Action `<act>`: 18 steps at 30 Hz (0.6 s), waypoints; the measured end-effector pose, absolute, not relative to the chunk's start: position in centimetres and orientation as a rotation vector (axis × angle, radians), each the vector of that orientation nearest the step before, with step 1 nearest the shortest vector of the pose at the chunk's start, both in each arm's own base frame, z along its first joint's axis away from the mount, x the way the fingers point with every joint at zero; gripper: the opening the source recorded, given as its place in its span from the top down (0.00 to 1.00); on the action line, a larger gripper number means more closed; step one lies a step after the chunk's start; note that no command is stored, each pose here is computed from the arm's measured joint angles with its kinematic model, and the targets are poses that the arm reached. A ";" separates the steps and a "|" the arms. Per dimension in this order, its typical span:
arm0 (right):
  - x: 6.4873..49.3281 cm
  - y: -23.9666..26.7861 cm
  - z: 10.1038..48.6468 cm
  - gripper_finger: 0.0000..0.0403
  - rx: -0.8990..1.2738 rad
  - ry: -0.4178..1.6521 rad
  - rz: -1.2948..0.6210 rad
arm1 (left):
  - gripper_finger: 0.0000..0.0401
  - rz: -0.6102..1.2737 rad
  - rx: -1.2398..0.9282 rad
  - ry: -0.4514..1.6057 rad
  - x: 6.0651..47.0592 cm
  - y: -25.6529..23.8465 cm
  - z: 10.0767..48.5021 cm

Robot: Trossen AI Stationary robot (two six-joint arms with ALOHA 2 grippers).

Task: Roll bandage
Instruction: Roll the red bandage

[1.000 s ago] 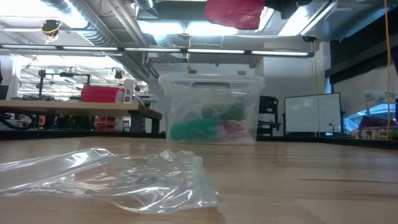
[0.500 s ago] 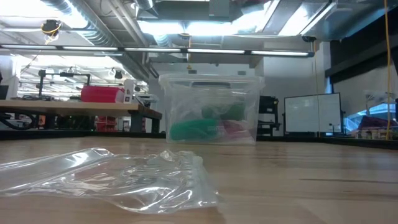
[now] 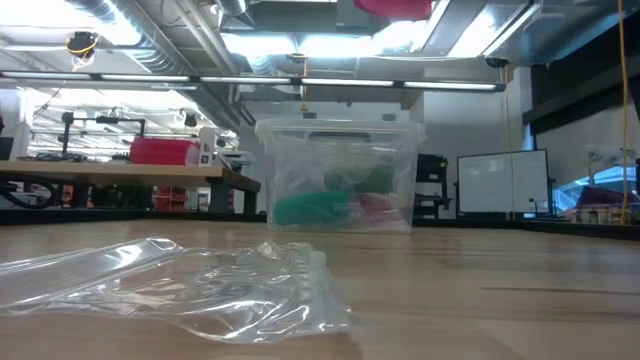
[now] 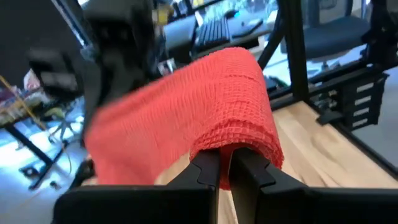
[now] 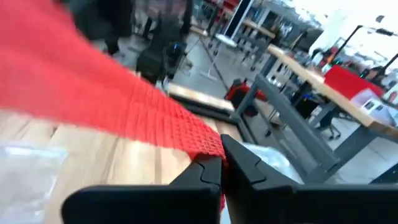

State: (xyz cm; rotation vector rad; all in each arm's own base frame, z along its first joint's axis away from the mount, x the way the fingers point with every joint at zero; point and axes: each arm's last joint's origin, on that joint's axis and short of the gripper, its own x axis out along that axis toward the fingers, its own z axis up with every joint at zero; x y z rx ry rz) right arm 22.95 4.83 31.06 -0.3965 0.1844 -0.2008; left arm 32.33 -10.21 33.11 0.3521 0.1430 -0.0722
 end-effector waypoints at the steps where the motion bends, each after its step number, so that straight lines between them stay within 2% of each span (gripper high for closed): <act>1: 23.1 4.9 30.8 0.99 -0.390 0.199 -0.198 | 0.97 -0.073 0.364 0.127 32.3 -10.3 33.3; 6: 23.1 5.0 29.6 0.99 -0.342 0.299 -0.176 | 0.97 -0.069 0.415 0.040 31.2 -10.6 35.0; 10: 23.0 5.0 29.2 0.99 -0.293 0.332 -0.173 | 0.97 0.038 0.439 -0.030 29.9 -10.3 36.9; 18: 23.1 5.2 29.3 0.98 -0.157 0.306 -0.111 | 0.97 0.217 0.479 0.005 30.1 -8.4 37.2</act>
